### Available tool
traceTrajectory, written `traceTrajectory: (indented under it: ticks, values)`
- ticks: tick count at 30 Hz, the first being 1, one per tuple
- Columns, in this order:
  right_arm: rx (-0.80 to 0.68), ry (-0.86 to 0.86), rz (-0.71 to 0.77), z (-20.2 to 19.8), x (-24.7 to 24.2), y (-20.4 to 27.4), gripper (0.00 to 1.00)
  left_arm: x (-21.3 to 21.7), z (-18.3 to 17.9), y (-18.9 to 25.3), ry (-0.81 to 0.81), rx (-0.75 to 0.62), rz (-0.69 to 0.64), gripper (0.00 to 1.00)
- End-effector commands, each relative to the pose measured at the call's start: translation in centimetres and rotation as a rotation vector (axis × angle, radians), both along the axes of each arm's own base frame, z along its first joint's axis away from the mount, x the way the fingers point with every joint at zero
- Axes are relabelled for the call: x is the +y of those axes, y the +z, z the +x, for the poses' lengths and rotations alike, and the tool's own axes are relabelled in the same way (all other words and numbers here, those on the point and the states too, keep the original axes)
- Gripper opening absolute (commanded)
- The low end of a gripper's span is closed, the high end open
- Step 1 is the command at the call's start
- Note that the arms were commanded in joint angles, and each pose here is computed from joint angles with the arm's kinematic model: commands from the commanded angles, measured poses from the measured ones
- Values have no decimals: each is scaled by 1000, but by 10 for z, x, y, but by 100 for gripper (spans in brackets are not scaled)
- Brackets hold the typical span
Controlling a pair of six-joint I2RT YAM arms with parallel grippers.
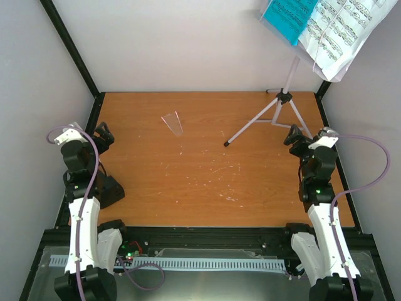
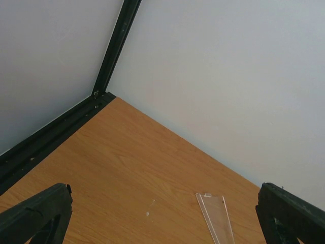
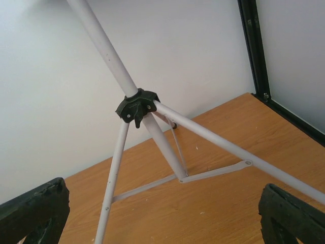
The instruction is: Pack up the instrument practice props
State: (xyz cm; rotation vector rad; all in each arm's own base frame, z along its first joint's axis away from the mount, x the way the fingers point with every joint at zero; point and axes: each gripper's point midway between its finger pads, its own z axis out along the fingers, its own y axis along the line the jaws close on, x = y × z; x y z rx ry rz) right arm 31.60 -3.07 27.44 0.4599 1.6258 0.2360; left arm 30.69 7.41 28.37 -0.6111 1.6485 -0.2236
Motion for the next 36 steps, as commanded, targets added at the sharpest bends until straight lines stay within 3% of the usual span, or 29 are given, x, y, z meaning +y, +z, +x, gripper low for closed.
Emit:
traceTrajectory:
  ticks: [1,10,17,24,28,36]
  values:
    - [-24,47,-4,-3,8,17,100,-4,-5,17,-25,23,41,100]
    - [-17,53,5,-5,9,27,100,-19,-5,9,-135,168,87,100]
    - [18,98,13,-2,17,30,100,-10,-5,-28,-174,313,-49,99]
    - [113,154,28,9,26,3,100,29,-12,-69,6,443,-109,99]
    - [177,220,53,14,37,-21,100,34,-15,-104,53,546,-204,99]
    - [219,203,36,12,36,-42,100,38,-29,-141,110,637,-237,98]
